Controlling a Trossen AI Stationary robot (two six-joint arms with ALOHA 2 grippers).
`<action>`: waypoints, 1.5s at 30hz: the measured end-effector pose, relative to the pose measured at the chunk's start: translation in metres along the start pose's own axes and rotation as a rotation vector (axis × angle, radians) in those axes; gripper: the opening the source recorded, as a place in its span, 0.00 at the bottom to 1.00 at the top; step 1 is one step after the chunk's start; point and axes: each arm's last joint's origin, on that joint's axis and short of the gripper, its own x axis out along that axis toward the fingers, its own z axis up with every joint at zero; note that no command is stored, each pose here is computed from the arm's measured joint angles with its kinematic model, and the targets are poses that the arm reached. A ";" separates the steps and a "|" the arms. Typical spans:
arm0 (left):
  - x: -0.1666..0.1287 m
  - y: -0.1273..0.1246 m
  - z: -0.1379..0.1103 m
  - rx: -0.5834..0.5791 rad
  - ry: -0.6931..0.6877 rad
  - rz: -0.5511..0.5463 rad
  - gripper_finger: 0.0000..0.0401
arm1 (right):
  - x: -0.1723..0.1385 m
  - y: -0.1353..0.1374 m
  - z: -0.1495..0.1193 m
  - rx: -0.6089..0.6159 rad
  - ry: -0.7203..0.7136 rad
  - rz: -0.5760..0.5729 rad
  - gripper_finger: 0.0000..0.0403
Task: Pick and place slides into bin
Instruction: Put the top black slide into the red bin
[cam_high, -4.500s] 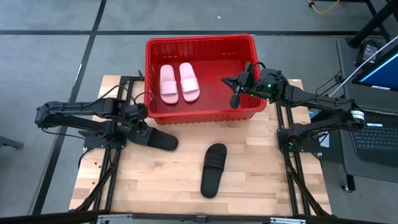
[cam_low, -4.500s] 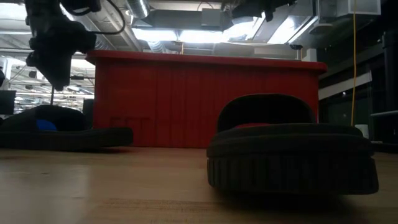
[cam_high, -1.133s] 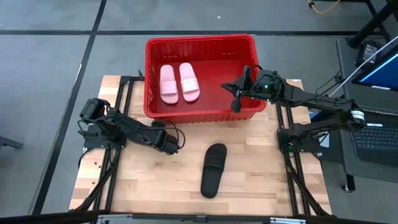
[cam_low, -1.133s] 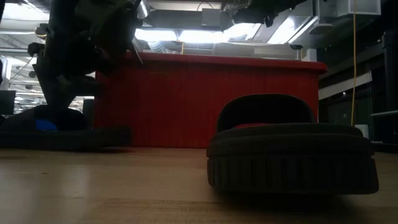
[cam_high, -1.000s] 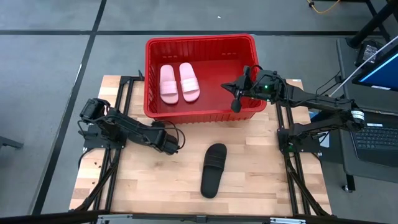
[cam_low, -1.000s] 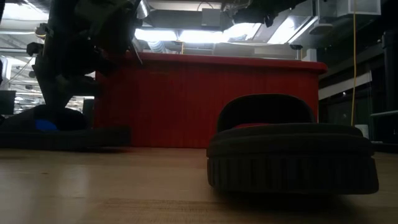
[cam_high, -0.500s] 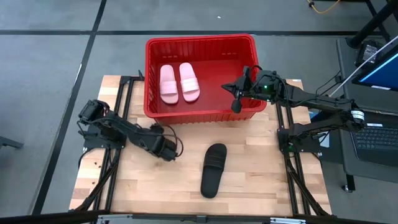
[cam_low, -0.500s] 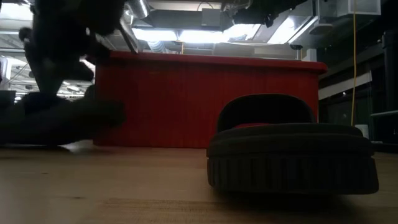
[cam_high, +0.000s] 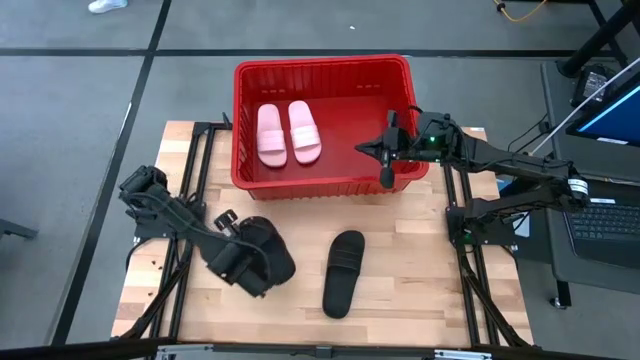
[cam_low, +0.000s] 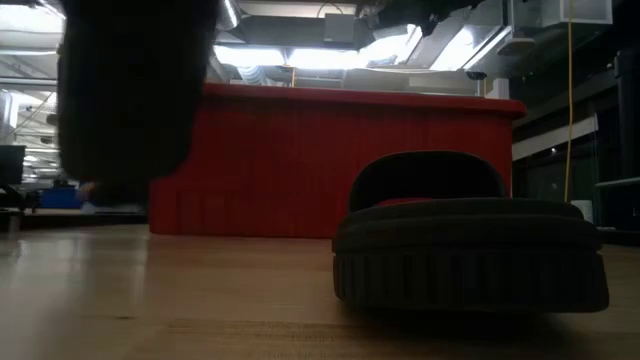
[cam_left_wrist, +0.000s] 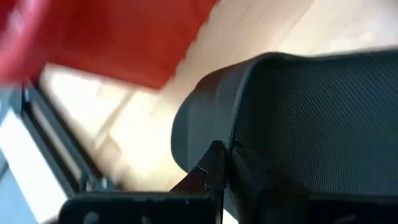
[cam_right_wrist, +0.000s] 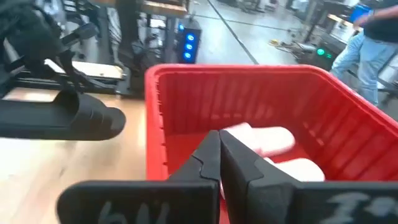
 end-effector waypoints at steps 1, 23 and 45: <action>-0.006 -0.001 0.000 0.019 -0.037 -0.011 0.01 | -0.002 0.000 0.001 -0.001 -0.008 0.013 0.01; -0.073 0.012 0.034 0.539 -0.645 0.150 0.01 | -0.051 0.008 0.046 0.045 0.026 0.304 0.01; -0.098 0.026 0.124 1.057 -0.785 0.066 0.02 | -0.039 0.007 0.085 -0.272 0.144 0.490 0.01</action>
